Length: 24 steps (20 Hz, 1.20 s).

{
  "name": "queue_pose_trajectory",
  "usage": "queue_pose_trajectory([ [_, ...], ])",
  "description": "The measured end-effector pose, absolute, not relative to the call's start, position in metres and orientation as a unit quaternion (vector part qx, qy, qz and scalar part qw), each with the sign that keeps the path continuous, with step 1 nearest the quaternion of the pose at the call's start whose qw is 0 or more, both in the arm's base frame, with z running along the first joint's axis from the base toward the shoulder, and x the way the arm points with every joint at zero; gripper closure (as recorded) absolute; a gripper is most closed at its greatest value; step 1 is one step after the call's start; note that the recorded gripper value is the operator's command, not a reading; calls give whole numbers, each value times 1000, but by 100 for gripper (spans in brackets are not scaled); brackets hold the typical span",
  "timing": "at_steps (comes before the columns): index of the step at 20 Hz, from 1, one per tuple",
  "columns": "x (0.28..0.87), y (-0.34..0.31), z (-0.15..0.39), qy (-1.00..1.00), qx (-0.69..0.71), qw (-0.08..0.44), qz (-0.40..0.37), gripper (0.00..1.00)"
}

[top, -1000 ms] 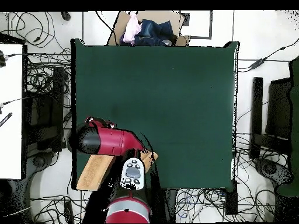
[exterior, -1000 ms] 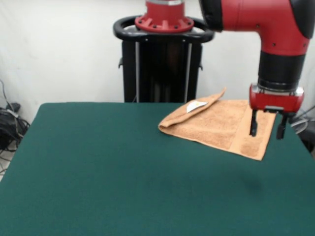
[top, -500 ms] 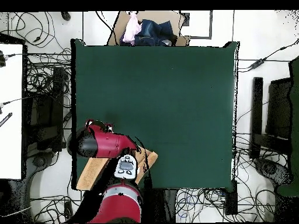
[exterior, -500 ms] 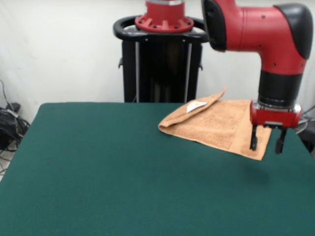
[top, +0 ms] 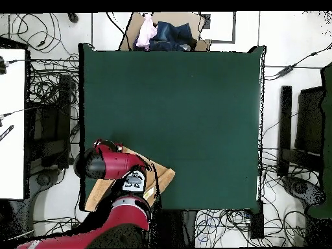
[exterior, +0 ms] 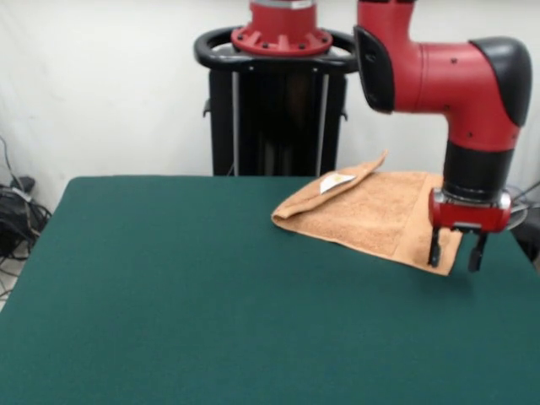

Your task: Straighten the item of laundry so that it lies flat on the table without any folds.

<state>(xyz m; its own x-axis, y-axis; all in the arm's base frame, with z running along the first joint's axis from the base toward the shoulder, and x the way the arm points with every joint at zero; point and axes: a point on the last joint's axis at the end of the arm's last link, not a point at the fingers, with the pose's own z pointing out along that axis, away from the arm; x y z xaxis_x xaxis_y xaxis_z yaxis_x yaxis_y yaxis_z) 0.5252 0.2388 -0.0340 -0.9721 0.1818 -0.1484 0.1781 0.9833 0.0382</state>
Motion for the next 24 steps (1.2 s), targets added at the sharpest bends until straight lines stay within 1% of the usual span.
queue_pose_trajectory([
  [8,510,251,-48,995,78,65,10,0],
  [12,506,254,-52,995,70,78,5,0],
  [24,502,262,-55,994,54,94,-21,0],
])
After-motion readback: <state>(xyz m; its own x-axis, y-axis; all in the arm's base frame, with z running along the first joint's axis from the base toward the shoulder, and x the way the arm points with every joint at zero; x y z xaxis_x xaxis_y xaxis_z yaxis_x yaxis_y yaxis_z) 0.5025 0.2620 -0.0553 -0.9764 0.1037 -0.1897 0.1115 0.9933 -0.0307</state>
